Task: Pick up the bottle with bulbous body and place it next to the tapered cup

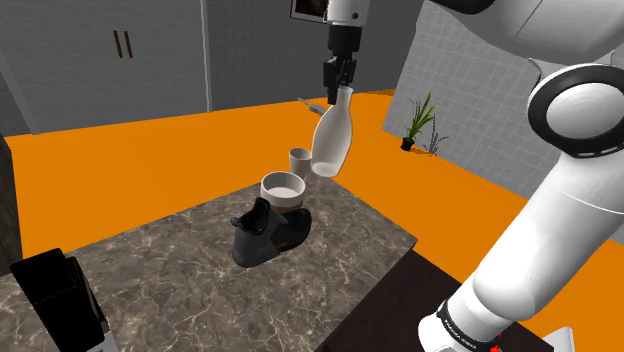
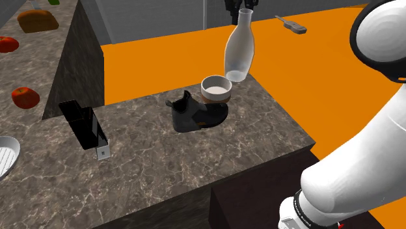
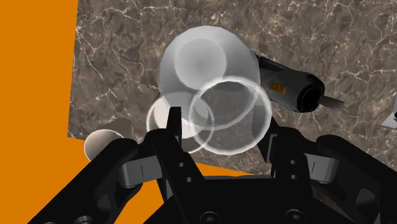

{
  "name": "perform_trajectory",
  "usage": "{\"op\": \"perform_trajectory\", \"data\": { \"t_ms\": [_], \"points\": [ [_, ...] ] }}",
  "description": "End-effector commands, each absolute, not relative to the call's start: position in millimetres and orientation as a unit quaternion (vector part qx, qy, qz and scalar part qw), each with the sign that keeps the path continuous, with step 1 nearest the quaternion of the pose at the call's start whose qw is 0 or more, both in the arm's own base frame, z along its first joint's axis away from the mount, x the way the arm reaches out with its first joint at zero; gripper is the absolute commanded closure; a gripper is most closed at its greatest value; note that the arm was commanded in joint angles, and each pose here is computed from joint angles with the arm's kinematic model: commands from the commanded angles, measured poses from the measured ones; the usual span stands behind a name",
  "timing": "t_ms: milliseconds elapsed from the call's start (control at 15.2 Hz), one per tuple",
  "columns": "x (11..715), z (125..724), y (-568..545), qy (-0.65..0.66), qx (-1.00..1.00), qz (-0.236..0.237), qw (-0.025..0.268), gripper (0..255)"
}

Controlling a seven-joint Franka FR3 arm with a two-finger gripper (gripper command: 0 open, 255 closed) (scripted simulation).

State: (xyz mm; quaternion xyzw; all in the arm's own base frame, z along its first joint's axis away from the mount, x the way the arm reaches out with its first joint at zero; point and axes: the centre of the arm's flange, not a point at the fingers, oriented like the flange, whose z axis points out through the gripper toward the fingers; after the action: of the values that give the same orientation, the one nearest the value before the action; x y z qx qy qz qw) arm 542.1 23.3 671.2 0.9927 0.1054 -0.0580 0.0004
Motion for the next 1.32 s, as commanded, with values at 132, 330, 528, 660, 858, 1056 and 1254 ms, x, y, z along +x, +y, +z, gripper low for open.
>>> {"op": "perform_trajectory", "data": {
  "t_ms": [132, 330, 528, 660, 858, 1056, 1254],
  "points": [
    [560.9, 659.9, -24.6, 0.106, 0.993, -0.057, 0.001, 255],
    [575.1, 651.0, -60.6, 0.106, 0.993, -0.057, 0.001, 255],
    [589.2, 642.1, -96.5, 0.106, 0.993, -0.057, 0.001, 255],
    [598.6, 636.2, -120.4, 0.106, 0.993, -0.057, 0.001, 255],
    [608.4, 624.8, -145.3, 0.106, 0.993, -0.057, 0.001, 255],
    [608.4, 609.0, -145.3, 0.106, 0.993, -0.057, 0.001, 255],
    [608.4, 593.1, -145.3, 0.106, 0.993, -0.057, 0.001, 255]
  ]
}}
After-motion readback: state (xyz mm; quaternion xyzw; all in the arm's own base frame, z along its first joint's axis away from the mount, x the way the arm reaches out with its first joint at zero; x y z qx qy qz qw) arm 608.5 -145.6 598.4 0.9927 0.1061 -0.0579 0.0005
